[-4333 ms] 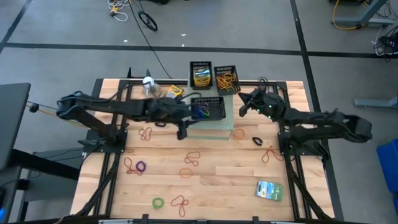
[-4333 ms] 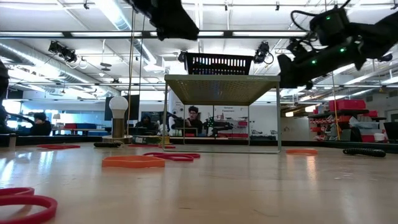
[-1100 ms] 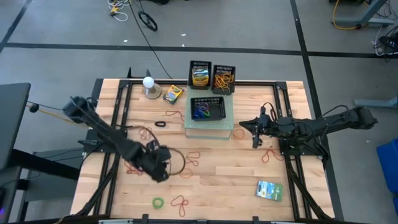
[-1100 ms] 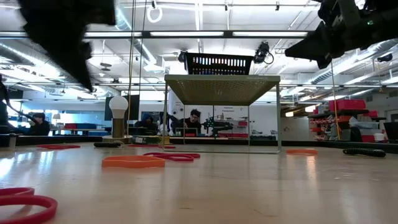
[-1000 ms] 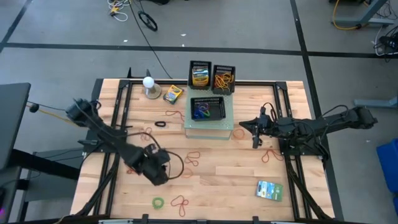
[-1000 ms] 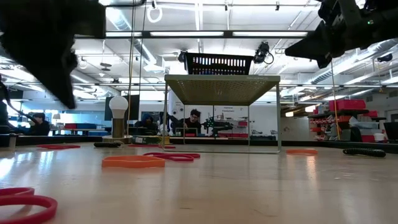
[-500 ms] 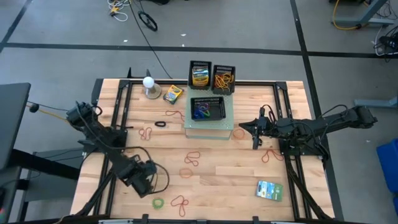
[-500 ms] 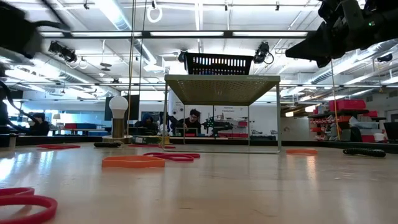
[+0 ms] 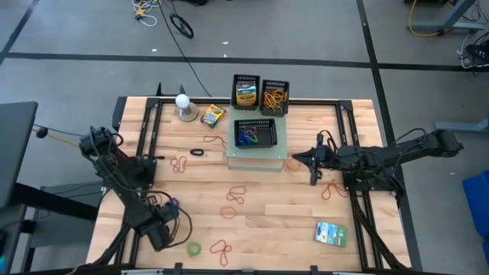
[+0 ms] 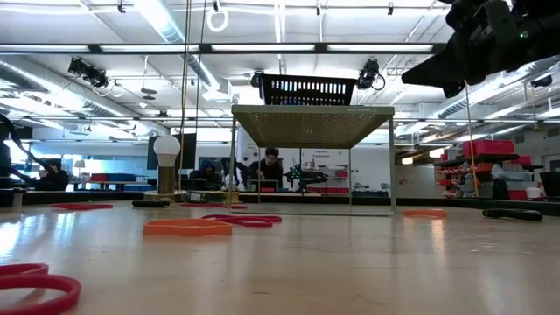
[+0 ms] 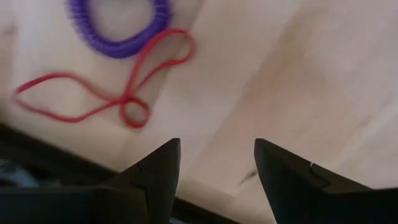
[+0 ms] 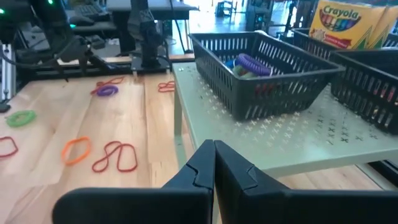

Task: Pick & Place Office Desk Supplies
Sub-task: Put the red rubber band into the top right black bin on the shelf

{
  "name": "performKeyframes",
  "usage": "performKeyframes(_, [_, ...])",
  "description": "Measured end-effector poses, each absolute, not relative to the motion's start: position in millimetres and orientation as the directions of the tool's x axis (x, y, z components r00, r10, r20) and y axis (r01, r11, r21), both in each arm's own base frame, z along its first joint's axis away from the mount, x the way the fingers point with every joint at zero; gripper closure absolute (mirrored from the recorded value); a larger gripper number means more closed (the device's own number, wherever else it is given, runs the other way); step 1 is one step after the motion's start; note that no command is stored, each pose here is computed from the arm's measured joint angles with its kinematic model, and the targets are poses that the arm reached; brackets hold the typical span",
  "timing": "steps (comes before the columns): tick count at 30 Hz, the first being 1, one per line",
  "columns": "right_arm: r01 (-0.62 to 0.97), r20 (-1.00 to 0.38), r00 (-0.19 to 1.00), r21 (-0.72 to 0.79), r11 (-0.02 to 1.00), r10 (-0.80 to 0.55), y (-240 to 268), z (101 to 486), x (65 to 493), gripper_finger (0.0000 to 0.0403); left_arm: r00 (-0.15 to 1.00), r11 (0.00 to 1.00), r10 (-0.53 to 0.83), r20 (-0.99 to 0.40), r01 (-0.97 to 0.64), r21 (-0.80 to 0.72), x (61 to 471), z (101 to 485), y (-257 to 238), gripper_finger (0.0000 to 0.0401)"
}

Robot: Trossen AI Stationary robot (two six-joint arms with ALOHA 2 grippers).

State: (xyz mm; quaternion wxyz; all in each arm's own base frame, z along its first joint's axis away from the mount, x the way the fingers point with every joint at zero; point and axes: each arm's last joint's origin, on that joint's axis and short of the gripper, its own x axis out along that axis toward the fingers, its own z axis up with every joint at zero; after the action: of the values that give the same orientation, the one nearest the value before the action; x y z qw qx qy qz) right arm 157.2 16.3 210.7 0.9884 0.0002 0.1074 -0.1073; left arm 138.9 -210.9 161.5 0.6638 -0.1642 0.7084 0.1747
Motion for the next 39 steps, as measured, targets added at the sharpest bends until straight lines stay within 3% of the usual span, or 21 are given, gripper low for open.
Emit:
performKeyframes(10, [0.209,-0.225,0.951,-0.038,0.977,-0.212,16.7,208.6,159.3,0.0396,-0.073,0.906,0.027,-0.997,-0.420,0.055,135.0,161.5,-210.4,0.0186])
performKeyframes(17, [0.209,-0.201,0.957,-0.028,0.977,-0.211,16.8,211.0,159.9,0.0396,-0.063,0.893,0.196,-0.979,-0.401,0.205,130.1,161.4,-197.5,0.0186])
performKeyframes(25, [0.207,-0.182,0.961,-0.019,0.978,-0.206,17.0,213.0,160.3,0.0396,-0.050,0.896,0.176,-0.983,-0.405,0.181,121.1,130.8,-183.4,0.0186])
performKeyframes(39, [0.204,-0.180,0.962,-0.035,0.978,-0.207,17.0,213.2,160.3,0.0396,-0.028,0.929,0.185,-0.982,-0.320,0.184,121.9,141.7,-183.8,0.0199])
